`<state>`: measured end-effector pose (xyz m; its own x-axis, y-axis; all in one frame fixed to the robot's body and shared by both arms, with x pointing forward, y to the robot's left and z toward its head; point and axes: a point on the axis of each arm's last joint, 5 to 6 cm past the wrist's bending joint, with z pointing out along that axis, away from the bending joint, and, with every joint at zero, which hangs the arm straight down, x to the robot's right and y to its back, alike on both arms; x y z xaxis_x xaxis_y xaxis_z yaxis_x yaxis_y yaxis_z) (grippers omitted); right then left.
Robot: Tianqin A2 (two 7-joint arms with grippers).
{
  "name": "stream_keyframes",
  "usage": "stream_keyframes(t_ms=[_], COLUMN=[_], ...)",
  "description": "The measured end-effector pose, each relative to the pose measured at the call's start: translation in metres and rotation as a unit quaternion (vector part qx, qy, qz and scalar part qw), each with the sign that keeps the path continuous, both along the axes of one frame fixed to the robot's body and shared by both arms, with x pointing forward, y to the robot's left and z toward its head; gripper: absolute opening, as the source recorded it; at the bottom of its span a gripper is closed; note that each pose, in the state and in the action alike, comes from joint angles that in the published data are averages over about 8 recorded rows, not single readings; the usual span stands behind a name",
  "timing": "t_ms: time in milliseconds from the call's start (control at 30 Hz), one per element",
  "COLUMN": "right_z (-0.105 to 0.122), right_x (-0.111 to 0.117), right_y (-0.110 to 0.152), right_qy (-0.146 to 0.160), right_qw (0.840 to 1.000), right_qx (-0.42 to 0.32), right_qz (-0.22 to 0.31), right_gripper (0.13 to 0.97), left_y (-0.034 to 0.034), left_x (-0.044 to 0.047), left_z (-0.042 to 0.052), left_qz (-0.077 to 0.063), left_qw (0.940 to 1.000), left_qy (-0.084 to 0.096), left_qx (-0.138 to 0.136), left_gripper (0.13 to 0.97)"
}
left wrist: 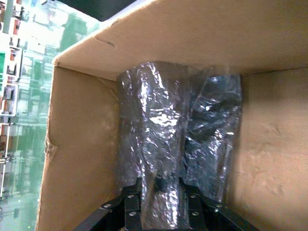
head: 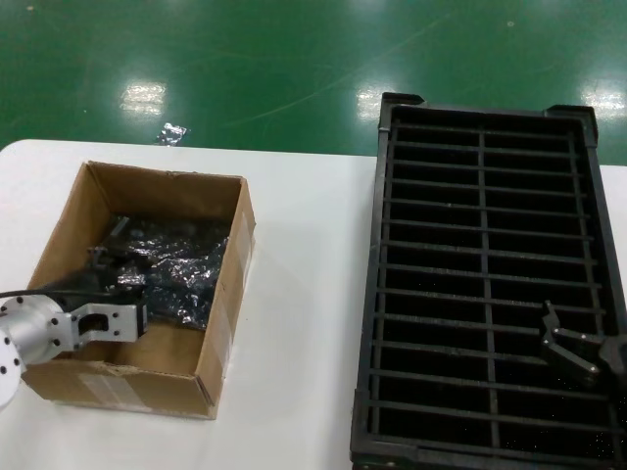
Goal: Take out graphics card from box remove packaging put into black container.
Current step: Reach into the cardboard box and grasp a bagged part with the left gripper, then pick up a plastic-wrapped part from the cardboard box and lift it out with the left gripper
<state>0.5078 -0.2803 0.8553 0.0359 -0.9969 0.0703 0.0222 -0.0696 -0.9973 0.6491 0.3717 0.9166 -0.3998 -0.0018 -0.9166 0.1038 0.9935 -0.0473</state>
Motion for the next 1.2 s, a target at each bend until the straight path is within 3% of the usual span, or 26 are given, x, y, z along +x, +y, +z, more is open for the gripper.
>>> stream_keyframes(t_ms=[233,600,733,933,1200], right_z=[0.000,0.000,0.000,0.000,0.000], right_x=[0.000,0.000,0.000,0.000,0.000], right_y=[0.000,0.000,0.000,0.000,0.000], right_qy=[0.000,0.000,0.000,0.000,0.000], right_qw=[1.000,1.000,1.000,1.000,1.000], right_qx=[0.000,0.000,0.000,0.000,0.000], right_qz=[0.000,0.000,0.000,0.000,0.000], right_gripper=[0.966,0.966,0.966,0.966,0.966], left_y=[0.0025,-0.0005,-0.0017,-0.0017,0.0093], left_x=[-0.0042,-0.0063,-0.0112,-0.0257,-0.0435], left_z=[-0.0015,0.0019,0.0109,0.0326,0.0611], left_qz=[0.003,0.001,-0.002,-0.008,-0.020], left_qw=[1.0000,0.9998,0.9994,0.9974,0.9917], left_qy=[-0.001,-0.017,-0.033,-0.070,-0.125], left_qx=[0.003,0.004,0.006,0.012,0.023], left_gripper=[0.261,0.163,0.149,0.139,0.139])
